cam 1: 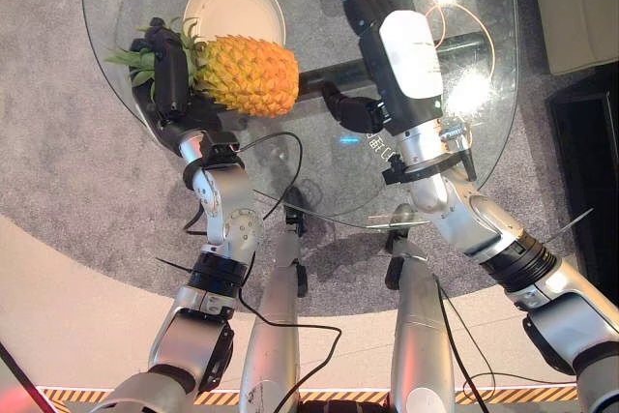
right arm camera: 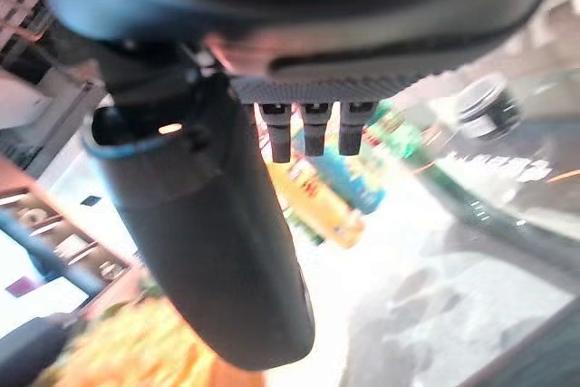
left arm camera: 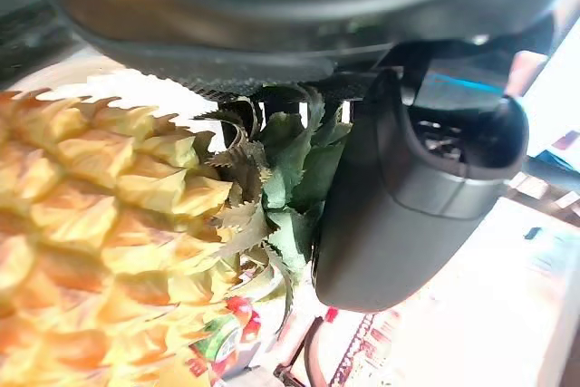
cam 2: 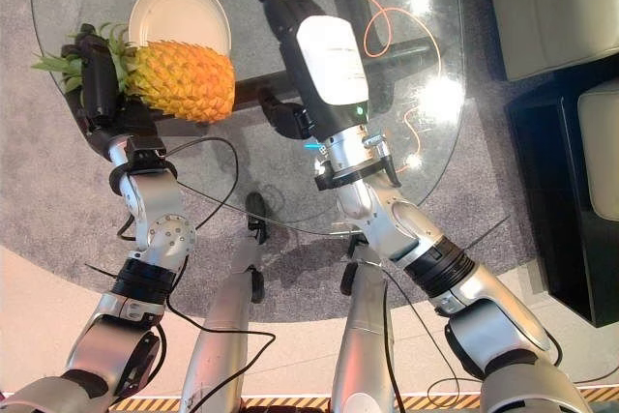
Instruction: Pick up the fruit to the plate
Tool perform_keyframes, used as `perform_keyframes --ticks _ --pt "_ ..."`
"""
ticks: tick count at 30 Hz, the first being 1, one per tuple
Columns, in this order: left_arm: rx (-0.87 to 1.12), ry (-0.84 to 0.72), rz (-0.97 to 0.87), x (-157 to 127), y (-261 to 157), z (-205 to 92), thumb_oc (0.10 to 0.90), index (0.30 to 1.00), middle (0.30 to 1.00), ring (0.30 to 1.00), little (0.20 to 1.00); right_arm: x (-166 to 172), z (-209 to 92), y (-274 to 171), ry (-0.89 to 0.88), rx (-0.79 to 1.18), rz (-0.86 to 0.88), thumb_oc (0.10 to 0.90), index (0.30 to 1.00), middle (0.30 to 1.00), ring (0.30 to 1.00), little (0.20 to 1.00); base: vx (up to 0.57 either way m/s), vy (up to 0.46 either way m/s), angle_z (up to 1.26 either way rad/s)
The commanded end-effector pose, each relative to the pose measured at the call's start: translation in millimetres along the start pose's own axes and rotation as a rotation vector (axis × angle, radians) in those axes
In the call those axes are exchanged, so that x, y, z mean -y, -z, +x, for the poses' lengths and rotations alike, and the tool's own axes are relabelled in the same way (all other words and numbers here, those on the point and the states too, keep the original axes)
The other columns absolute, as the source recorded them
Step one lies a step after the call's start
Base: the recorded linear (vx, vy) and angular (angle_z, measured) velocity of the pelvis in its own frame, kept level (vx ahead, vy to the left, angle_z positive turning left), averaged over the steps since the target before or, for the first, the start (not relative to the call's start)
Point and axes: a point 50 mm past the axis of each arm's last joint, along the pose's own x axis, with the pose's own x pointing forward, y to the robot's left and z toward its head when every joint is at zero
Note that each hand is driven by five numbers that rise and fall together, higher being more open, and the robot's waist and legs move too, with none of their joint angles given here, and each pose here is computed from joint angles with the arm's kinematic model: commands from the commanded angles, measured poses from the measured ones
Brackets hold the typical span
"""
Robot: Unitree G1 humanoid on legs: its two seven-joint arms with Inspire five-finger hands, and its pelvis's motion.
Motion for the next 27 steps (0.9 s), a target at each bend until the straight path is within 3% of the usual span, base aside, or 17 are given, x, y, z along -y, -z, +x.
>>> perform_keyframes --ticks 1,15,27 --pt "0.364 0.194 -0.04 58 -48 21 0.1 0.3 0.3 0.3 0.2 32 25 -11 0.278 0.054 0.059 0.8 0.9 0.9 0.9 0.9 0.0 0.038 -0.01" --pt "0.691 0.171 0.28 70 -83 57 0.1 0.3 0.3 0.3 0.2 59 -3 70 0.465 -0.286 -0.1 0.8 0.9 0.9 0.9 0.9 0.0 0.022 -0.04" --pt "0.816 0.04 0.414 76 -106 88 0.1 0.3 0.3 0.3 0.2 59 -76 147 0.548 -0.755 -0.061 0.8 0.9 0.9 0.9 0.9 0.0 0.015 -0.03"
